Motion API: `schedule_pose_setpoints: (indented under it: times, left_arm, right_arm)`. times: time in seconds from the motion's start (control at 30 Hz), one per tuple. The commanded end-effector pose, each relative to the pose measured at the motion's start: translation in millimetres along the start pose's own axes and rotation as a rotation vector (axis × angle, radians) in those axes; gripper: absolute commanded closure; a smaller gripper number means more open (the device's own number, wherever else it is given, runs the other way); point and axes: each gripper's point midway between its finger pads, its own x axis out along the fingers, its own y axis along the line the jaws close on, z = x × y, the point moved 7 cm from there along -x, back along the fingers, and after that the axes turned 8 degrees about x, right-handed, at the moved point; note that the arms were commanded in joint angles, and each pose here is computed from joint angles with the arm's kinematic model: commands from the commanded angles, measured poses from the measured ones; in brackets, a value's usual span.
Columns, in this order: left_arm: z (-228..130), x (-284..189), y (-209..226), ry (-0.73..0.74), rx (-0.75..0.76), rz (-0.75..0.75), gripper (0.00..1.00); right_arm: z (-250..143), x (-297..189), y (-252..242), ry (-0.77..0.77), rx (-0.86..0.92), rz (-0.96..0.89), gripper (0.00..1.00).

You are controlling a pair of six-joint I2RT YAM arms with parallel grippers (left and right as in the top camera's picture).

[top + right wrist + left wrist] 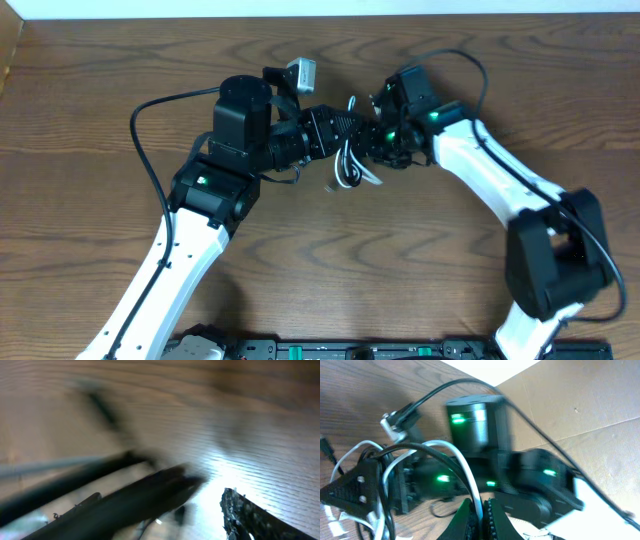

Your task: Untangle cables

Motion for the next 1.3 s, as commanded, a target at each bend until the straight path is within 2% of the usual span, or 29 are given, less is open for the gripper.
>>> schedule_pose_setpoints:
  times: [0.0,0.33,0.77,1.0,1.27]
  left_arm:
    - [10.1,-20.3,-15.3,-0.058,0.031,-0.039,0.93]
    - [34.4,-78.9,-19.1,-0.244,0.066,-0.004,0.92]
    - [46.8,-152.6,-18.5,-0.467,0.125,0.11,0.93]
    - [37.1,-170.2,24.1,-0.433,0.037,0.293,0.93]
    - [19.0,-152.5,62.4,-0.258,-0.071,0.374,0.93]
  right_arm:
    - [4.2,24.6,-25.3,-0.011,0.171,-0.112,0.28]
    - [3.6,58.7,-59.8,0.051,0.214,-0.203,0.3]
    - [7.9,48.4,-105.1,0.025,0.244,-0.36,0.32]
    - [13.4,28.4,-136.8,0.077,0.228,-0.402,0.32]
    - [7.3,25.3,-139.2,0.135,0.164,-0.399,0.35]
